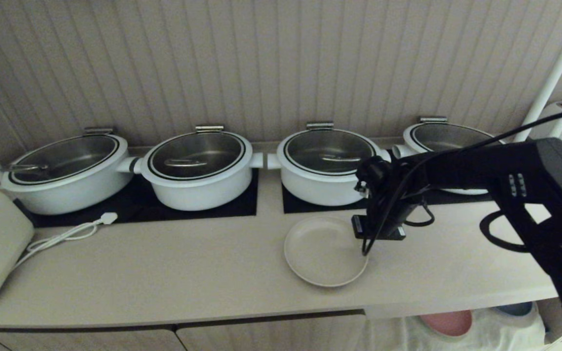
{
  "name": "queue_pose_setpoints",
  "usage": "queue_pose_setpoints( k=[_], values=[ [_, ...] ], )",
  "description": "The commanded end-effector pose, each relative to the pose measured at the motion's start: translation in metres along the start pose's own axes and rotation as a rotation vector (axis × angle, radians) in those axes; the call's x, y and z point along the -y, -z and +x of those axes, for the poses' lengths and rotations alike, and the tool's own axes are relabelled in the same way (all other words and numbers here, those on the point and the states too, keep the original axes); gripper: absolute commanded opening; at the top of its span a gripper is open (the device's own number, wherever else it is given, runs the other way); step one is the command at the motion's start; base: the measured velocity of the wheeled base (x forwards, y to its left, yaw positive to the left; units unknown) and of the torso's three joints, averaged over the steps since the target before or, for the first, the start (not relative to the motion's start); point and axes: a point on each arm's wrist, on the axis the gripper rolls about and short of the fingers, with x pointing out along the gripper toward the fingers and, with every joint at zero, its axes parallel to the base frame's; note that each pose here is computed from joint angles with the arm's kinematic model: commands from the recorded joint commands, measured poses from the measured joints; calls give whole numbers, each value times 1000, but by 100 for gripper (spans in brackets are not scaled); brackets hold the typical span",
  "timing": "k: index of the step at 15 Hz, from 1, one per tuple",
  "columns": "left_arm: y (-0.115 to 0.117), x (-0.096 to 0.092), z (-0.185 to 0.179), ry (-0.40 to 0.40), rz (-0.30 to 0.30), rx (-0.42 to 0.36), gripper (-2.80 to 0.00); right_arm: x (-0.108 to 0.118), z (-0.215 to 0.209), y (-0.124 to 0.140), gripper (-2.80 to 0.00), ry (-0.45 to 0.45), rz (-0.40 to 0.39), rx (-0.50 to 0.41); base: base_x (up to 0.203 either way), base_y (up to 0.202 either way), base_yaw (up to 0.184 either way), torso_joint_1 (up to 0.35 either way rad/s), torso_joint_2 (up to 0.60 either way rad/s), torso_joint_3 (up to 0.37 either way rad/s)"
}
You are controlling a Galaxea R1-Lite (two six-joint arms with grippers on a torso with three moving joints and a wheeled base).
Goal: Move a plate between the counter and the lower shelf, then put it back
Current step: Pick up the plate
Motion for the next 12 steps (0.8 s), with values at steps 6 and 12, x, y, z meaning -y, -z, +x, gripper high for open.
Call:
queue_pose_setpoints(
  k=[6,12],
  values=[
    [0,0,0,0,-1,1,-280,4,-16,16,-280,7,75,-26,0,0,0,0,0,0],
    [0,0,0,0,-1,1,-280,12,-25,30,-280,0,164,-8,0,0,0,0,0,0]
  ],
)
